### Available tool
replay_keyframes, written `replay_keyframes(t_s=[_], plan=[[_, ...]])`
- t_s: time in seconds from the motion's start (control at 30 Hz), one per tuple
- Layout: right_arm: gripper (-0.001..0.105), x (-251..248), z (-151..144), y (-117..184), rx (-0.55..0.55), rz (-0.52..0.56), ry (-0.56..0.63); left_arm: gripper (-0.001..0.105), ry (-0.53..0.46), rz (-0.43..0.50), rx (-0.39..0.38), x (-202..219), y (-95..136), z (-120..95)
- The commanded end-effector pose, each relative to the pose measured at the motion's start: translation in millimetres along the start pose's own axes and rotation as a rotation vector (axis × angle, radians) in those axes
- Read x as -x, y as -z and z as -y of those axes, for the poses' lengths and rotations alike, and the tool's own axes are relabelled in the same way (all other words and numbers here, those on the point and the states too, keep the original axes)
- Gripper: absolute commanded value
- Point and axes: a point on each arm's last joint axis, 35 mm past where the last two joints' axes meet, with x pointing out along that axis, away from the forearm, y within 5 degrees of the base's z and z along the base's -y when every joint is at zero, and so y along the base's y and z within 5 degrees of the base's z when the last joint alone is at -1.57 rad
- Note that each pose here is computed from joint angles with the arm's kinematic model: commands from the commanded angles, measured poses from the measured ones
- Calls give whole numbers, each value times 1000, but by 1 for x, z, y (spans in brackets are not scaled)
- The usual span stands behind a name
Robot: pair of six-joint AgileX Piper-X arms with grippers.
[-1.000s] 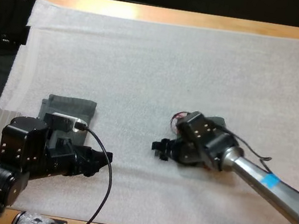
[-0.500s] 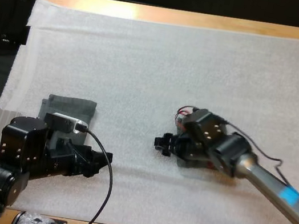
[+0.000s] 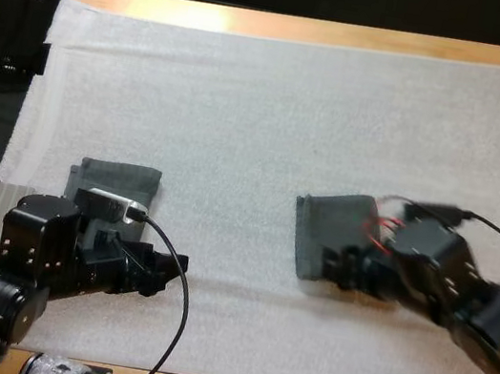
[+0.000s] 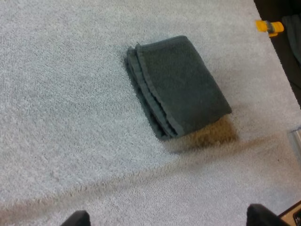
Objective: Pick towel from pile, fold and stack
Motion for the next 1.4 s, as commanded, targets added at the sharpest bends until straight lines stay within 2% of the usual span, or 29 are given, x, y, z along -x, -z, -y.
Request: replay_keyframes(t_s=[0.0,0.2,0.33,0.43,0.77,0.93,1.1,1.27,1.37], plan=[[62,16,2,6,11,-2,10,63,13,9,-21,2,-1,2],[62,62,8,27,7,53,1,63,14,9,-43,2,-1,2],[62,82,11,38,9,94,-12,66,51,-8,-58,2,0,3],[62,90,12,41,9,126,-14,71,76,-17,-68,2,0,4],[62,91,12,41,9,134,-6,72,111,-60,-59,-21,-12,3],[62,91,12,41,9,134,-6,72,143,-100,-71,-51,-25,10],[62,91,12,41,9,134,-6,72,119,-126,-95,-91,-38,15],[62,91,12,41,9,134,-6,72,107,-184,-51,-138,-48,10],[62,91,12,41,9,134,-6,72,90,-214,2,-166,-53,1]])
